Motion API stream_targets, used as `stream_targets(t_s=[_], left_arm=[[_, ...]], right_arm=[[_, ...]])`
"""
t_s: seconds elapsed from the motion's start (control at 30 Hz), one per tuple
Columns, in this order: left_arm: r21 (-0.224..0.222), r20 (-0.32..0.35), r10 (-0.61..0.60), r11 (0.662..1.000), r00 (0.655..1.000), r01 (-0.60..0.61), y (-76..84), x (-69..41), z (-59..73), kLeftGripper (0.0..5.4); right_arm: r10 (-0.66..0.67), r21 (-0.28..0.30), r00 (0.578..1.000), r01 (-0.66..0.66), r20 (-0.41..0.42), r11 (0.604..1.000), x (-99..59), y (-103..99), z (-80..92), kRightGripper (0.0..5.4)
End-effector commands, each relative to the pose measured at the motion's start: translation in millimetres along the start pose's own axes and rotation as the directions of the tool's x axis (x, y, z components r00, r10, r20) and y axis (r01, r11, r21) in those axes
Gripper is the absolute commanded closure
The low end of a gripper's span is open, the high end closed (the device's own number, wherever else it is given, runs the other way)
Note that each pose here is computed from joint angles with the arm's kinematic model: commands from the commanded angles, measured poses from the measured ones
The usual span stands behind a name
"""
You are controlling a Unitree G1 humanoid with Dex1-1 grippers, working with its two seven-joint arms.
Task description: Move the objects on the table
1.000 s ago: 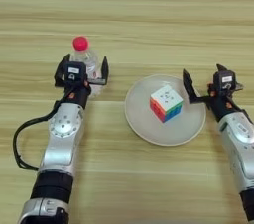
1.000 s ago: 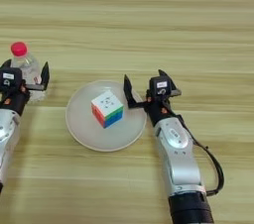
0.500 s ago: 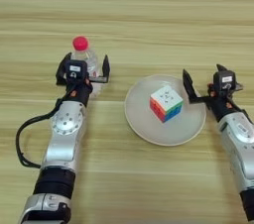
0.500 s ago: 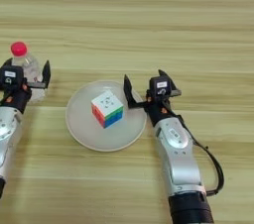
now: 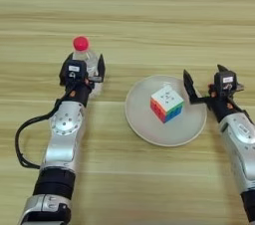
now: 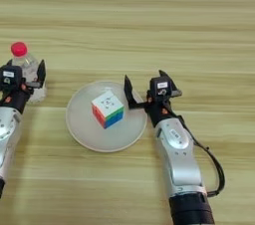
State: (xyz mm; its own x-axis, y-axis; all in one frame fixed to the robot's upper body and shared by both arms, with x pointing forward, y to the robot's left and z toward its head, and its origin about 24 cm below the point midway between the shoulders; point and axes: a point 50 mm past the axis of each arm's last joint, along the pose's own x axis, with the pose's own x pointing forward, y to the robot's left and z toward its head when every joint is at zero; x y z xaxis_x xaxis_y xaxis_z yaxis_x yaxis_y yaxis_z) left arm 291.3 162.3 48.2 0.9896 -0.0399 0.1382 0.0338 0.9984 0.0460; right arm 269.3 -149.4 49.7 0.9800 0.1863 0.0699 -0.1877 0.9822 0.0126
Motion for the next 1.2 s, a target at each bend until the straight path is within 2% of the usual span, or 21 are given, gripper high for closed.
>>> stream_targets(t_s=[0.03, 0.3, 0.8, 1.13, 1.2], left_arm=[[-0.013, 0.020, 0.003, 1.000, 1.000, -0.003, 0.4, 1.3, 4.0, 1.89], [-0.011, 0.031, 0.005, 1.000, 1.000, -0.004, 2.3, -0.1, 7.3, 2.14], [-0.004, 0.085, -0.013, 1.000, 0.996, 0.013, 1.0, -3.6, 29.4, 2.24], [-0.002, 0.116, -0.053, 0.999, 0.992, 0.054, -3.6, -7.5, 47.2, 2.25], [-0.019, 0.123, -0.067, 0.997, 0.990, 0.069, -6.2, -8.5, 51.2, 2.25]], right_arm=[[0.000, 0.006, 1.000, 0.000, 0.003, 1.000, 1.3, 0.8, -0.3, 0.00], [0.006, 0.000, 1.000, -0.006, 0.006, 1.000, 1.0, 2.3, -0.1, 0.00], [0.027, -0.010, 0.999, -0.027, 0.026, 1.000, 0.2, 6.5, 3.8, 0.00], [0.159, -0.030, 0.983, -0.157, 0.091, 0.987, -5.9, 28.0, 15.3, 0.00], [0.216, -0.039, 0.969, -0.213, 0.118, 0.976, -9.9, 37.7, 21.5, 0.00]])
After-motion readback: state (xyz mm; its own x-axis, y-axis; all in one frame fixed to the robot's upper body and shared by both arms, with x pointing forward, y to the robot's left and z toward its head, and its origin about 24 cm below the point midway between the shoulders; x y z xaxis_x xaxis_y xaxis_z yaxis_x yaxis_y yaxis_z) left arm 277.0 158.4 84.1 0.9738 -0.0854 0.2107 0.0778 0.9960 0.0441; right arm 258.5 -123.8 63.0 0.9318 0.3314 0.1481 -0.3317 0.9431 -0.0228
